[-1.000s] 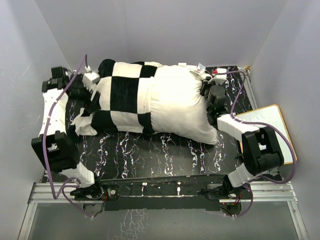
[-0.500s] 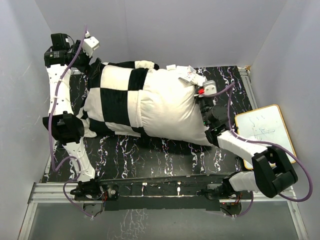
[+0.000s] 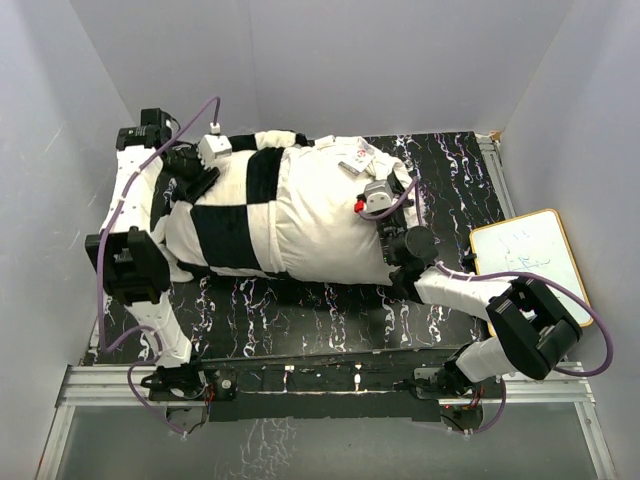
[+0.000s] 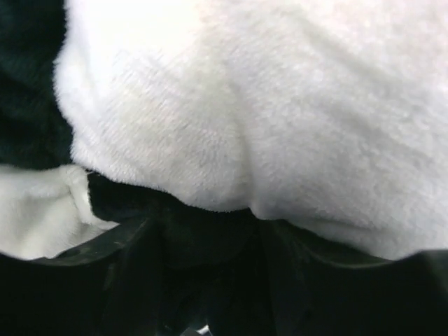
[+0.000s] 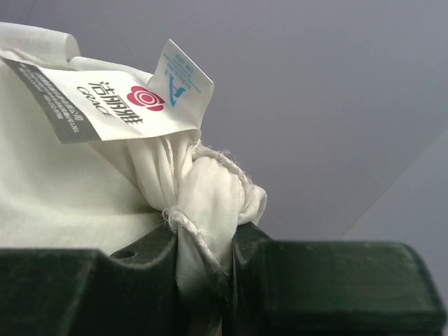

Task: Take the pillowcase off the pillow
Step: Remove the pillow from the pillowcase.

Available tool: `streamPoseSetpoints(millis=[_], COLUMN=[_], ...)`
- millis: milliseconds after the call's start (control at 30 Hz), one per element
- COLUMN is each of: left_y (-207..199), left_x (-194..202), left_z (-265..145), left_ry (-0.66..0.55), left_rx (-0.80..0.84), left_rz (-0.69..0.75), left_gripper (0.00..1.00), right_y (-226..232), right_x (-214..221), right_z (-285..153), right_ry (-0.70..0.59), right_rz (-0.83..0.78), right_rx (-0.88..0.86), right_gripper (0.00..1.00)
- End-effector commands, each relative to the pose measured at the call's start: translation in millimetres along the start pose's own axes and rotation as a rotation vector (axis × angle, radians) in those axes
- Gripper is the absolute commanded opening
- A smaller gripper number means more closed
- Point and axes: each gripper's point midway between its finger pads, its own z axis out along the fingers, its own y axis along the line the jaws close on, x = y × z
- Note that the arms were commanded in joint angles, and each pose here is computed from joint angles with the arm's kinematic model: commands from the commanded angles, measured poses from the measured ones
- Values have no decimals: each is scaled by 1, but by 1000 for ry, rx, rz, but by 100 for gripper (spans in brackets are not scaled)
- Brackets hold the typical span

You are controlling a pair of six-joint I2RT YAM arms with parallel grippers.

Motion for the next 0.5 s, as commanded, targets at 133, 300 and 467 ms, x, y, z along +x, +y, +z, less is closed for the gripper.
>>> streamPoseSetpoints(millis=[133, 300, 467], left_y=[-140, -95, -60], left_x=[64, 100, 107], left_z=[-36, -68, -113], left_ry=[242, 246, 160], left_rx=[216, -45, -203], left_rz=[-127, -206, -281], left_gripper=[0, 0, 0], right_y=[-45, -63, -73], right_x=[34, 74, 97], right_z=[5, -17, -35], right_ry=[113, 214, 255], right_rz=[358, 514, 587], right_rx=[215, 328, 424], right_gripper=[8, 8, 8])
